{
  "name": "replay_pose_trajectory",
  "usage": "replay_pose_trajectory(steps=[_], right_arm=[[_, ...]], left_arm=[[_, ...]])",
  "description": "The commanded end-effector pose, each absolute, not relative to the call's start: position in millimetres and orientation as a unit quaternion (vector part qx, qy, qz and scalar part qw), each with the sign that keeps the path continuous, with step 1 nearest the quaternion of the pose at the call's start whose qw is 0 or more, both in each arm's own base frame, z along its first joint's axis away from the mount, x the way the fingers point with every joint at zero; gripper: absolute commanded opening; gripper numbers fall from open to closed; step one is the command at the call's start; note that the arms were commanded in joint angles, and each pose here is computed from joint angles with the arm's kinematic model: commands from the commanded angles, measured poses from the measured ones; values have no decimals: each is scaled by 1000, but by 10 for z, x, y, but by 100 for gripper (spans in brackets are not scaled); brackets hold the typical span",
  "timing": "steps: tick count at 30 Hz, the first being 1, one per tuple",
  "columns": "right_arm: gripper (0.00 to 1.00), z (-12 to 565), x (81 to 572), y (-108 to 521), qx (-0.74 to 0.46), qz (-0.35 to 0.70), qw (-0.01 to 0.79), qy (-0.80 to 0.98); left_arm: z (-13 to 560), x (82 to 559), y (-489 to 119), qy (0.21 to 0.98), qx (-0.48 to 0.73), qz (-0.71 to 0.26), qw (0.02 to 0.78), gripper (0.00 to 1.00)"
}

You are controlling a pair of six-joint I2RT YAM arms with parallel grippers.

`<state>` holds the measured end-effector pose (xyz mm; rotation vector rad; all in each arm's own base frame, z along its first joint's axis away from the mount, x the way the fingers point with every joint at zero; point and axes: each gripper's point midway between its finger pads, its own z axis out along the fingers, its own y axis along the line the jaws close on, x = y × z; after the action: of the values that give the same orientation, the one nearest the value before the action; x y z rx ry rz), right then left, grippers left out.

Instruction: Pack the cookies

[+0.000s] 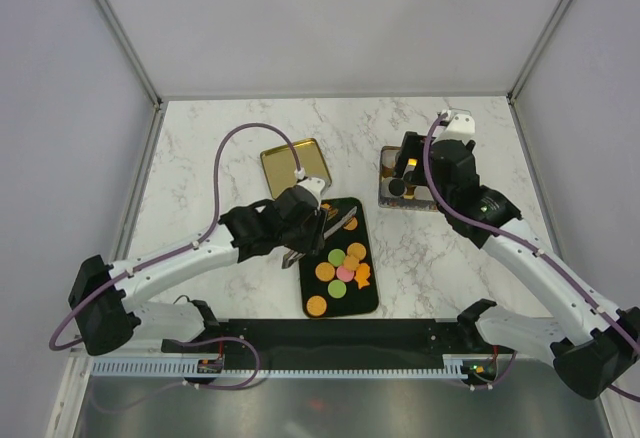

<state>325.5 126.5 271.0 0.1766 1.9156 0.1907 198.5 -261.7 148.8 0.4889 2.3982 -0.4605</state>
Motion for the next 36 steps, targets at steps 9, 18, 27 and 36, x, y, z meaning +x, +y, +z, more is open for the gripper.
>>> replay_pose_trajectory(steps=[9, 18, 27, 36], right_arm=[[98, 2718, 3301, 1292, 73, 85, 573, 812], [98, 2693, 3306, 1297, 73, 84, 570, 814], [98, 2700, 3308, 1294, 73, 83, 571, 813], [98, 2723, 3296, 1298, 72, 86, 573, 812]], left_arm=[[1330, 1616, -2607, 917, 203, -203, 275, 52], [1421, 1355, -2582, 906, 225, -238, 267, 52], [1371, 1118, -2515, 907, 259, -228, 241, 52], [1319, 1083, -2563, 907, 274, -217, 233, 53]])
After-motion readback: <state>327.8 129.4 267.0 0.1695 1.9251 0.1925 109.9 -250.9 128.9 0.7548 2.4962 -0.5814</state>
